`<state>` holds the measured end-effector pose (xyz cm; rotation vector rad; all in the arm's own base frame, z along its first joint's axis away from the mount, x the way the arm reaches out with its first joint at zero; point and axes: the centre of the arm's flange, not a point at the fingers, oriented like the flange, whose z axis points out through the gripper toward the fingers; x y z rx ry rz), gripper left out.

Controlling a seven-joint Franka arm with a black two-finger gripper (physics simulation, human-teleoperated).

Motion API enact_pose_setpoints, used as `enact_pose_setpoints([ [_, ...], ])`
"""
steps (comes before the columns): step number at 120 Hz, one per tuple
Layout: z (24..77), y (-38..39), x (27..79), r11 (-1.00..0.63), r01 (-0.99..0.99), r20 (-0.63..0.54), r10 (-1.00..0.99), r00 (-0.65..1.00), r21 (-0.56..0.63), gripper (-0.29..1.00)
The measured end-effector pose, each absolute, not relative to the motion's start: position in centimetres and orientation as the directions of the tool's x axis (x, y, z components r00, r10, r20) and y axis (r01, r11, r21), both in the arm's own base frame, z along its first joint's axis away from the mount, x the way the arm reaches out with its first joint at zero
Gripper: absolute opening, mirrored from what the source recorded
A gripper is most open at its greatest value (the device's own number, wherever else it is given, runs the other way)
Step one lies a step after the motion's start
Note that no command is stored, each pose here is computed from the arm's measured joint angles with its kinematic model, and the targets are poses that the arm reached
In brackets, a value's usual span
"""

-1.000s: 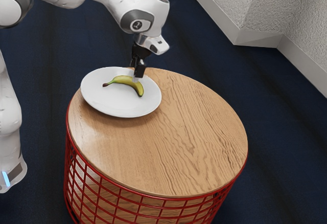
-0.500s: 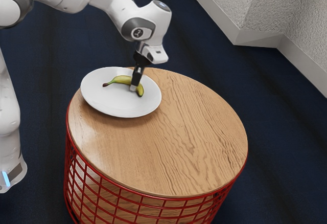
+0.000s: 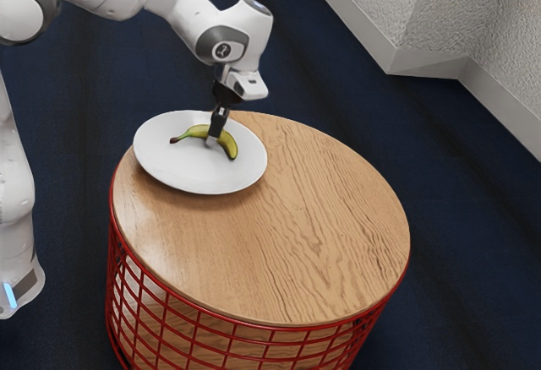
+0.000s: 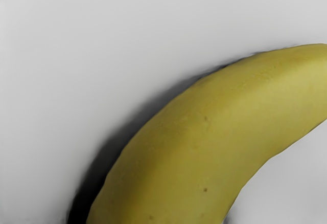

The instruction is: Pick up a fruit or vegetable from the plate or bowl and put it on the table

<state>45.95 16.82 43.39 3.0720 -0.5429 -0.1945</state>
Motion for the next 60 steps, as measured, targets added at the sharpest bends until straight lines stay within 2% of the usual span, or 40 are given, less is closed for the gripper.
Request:
enact_pose_setpoints([
  [43,43.6,17.9,46.1,-0.952,-0.305,-0.093,-0.305,0.948,0.017,0.42],
  [60,43.4,18.3,46.1,-0.958,-0.286,-0.085,-0.287,0.954,0.015,0.37],
])
